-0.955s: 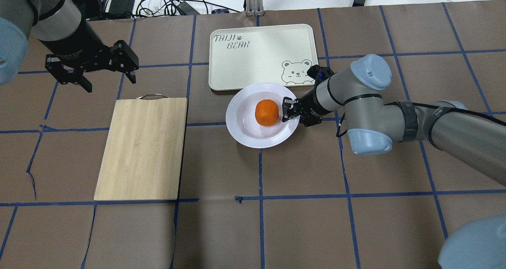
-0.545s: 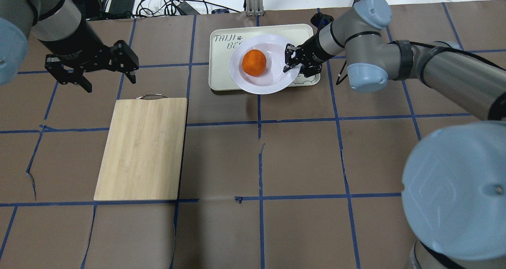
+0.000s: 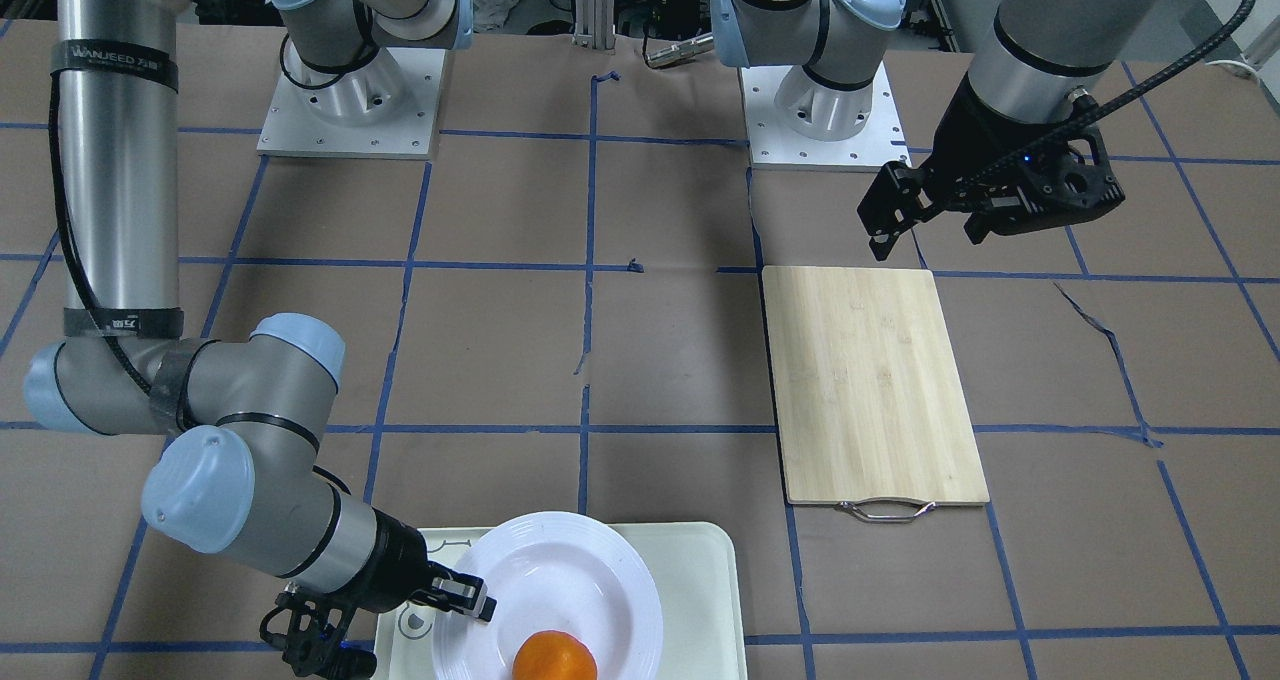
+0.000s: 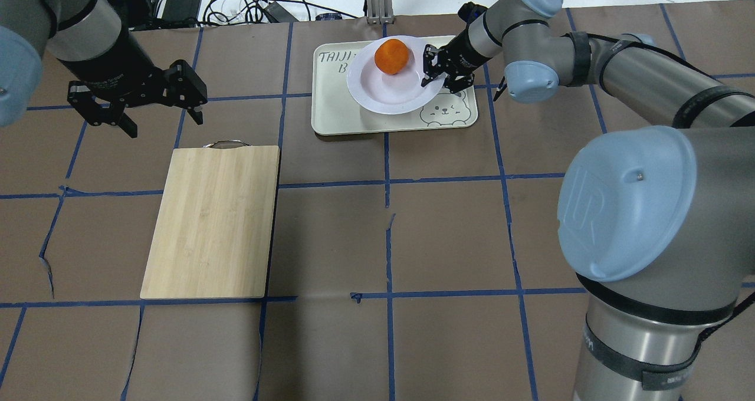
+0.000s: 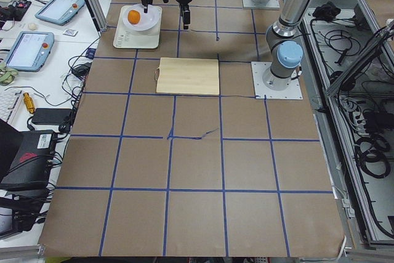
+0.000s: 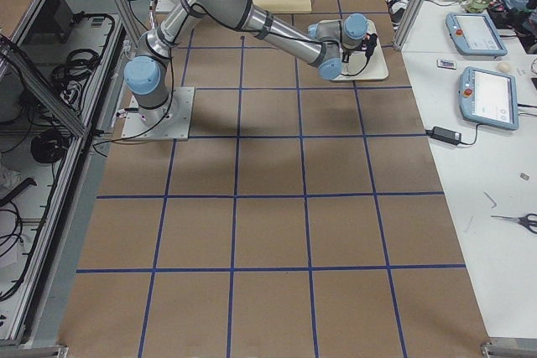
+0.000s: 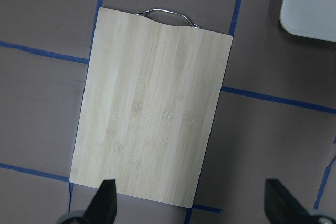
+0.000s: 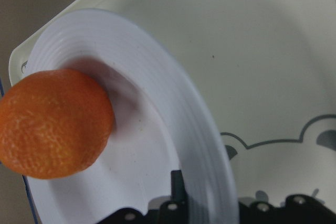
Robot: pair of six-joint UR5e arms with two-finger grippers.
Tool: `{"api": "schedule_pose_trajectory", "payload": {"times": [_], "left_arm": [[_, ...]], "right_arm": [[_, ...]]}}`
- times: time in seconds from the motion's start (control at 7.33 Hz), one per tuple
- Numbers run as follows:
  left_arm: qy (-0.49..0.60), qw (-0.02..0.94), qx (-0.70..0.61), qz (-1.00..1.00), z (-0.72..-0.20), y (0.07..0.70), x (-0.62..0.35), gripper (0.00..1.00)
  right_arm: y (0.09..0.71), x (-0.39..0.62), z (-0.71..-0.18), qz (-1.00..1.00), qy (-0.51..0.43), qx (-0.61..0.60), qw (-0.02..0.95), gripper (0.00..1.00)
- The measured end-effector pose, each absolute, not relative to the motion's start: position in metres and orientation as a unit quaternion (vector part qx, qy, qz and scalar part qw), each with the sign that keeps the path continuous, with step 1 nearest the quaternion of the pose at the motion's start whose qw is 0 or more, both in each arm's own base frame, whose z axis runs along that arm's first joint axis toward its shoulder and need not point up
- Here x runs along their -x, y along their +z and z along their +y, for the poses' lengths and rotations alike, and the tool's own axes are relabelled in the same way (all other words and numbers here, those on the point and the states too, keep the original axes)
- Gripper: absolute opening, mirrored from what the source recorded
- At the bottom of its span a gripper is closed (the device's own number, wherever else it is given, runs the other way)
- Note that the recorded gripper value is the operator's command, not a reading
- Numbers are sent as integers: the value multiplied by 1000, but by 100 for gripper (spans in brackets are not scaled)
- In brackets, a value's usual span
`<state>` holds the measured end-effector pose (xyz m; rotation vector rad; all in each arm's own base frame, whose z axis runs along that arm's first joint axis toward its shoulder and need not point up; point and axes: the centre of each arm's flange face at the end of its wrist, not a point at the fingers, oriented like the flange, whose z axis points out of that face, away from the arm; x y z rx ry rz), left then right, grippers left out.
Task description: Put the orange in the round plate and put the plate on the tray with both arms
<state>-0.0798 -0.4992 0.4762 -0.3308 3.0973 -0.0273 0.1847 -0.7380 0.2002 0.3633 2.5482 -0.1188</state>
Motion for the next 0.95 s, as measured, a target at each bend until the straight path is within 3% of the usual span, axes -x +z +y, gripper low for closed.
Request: {"api": "schedule_pose_trajectory", "payload": {"times": [0.41,0.68,0.95], "left_arm": [[-9,13,106,994,-499,476,80,100],[-9,13,106,994,-499,476,80,100],[-9,13,107,994,-499,476,80,100]], "right_arm": [[226,-175,-744,960,-77,-129,238,100],[291,-161,-742,972,-97,-109,186,100],[387,-146,-700,989,-78,-73,103,100]]}}
